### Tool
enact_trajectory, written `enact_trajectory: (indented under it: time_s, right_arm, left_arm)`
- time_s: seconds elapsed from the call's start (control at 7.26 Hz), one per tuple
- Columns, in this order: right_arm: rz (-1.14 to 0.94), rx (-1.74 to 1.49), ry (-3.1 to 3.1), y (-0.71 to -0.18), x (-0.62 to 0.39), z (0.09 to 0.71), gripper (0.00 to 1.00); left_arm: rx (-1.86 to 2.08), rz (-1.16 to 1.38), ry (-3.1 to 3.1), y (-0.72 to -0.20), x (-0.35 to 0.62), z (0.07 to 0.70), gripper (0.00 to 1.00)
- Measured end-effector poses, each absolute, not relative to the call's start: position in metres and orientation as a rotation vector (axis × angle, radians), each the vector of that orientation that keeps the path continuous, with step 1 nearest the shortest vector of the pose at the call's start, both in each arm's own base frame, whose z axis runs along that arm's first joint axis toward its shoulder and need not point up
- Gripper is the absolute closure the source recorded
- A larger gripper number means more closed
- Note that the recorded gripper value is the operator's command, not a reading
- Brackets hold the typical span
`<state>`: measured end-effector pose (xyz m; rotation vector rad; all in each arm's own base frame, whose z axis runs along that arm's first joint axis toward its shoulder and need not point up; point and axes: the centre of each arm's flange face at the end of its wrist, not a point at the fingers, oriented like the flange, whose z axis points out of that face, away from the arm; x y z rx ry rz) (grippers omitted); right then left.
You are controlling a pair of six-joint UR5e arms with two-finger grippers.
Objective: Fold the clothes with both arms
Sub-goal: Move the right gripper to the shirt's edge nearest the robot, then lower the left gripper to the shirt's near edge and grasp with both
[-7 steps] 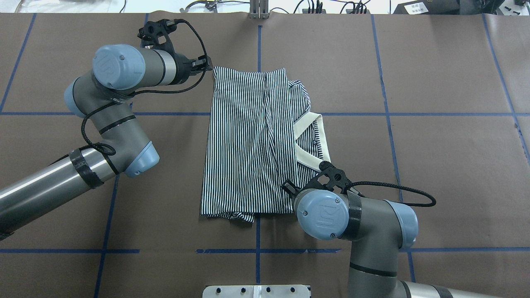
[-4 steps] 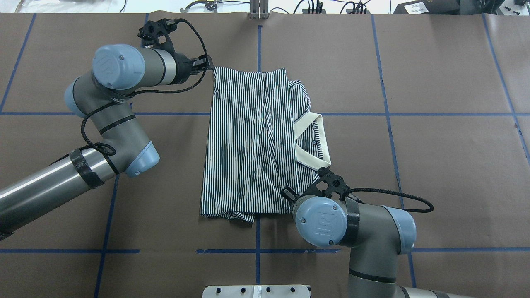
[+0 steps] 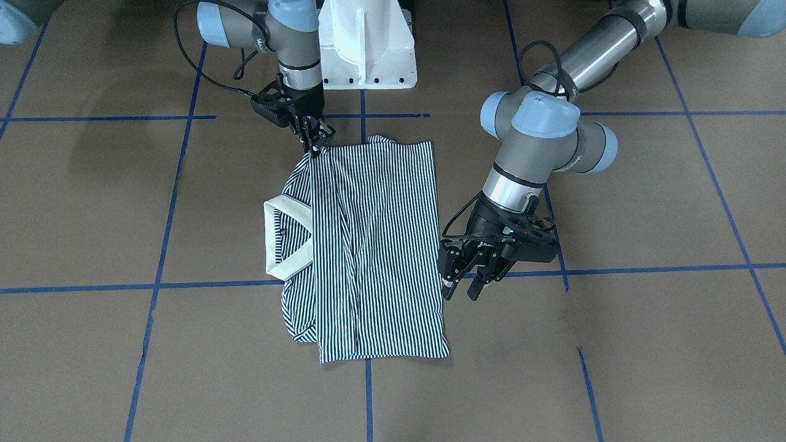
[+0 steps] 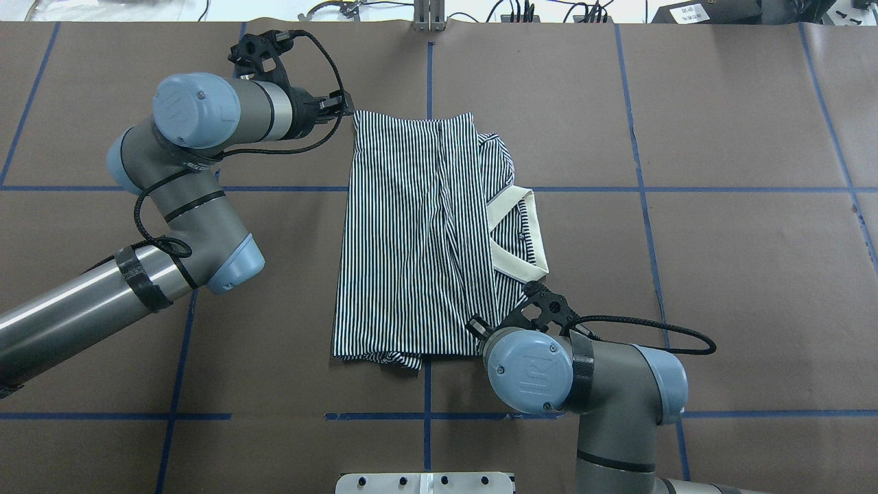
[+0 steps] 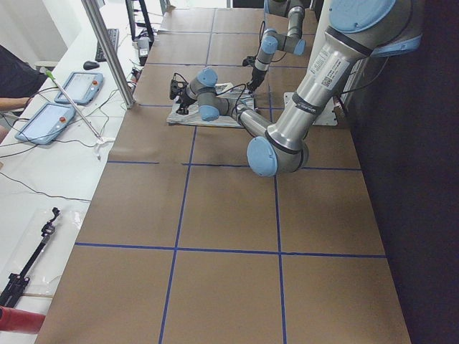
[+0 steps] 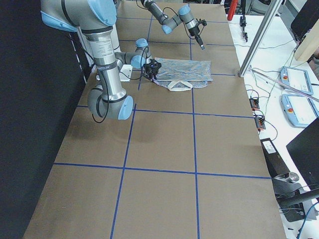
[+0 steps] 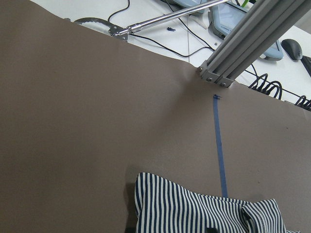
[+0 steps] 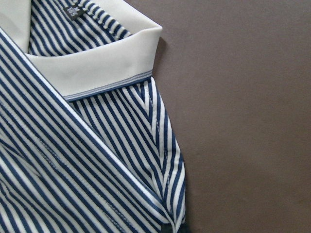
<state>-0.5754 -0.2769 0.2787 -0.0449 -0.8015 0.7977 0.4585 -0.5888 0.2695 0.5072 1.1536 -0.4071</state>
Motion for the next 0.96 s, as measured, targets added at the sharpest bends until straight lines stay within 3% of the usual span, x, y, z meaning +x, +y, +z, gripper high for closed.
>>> enact_trajectory:
  time_s: [0.41,0.55,0.96]
  right_arm:
    - [0.795,-0.048,-0.827,-0.279,-0.569,0.267,1.0]
    - [0.794,-0.052,-0.838,-0.278,-0.562,0.262,1.0]
    - [0.793,-0.058,-0.865,-0.276,-0.548,0.252,1.0]
  left_arm:
    - [0.481,-0.428,1.18,-0.579,0.458,0.262,0.43]
    - [0.42,-0.451,1.215,-0.549,0.458,0.259,0.43]
    - [0.178,-0.508,1.191,-0.375,0.476,0.26,0.43]
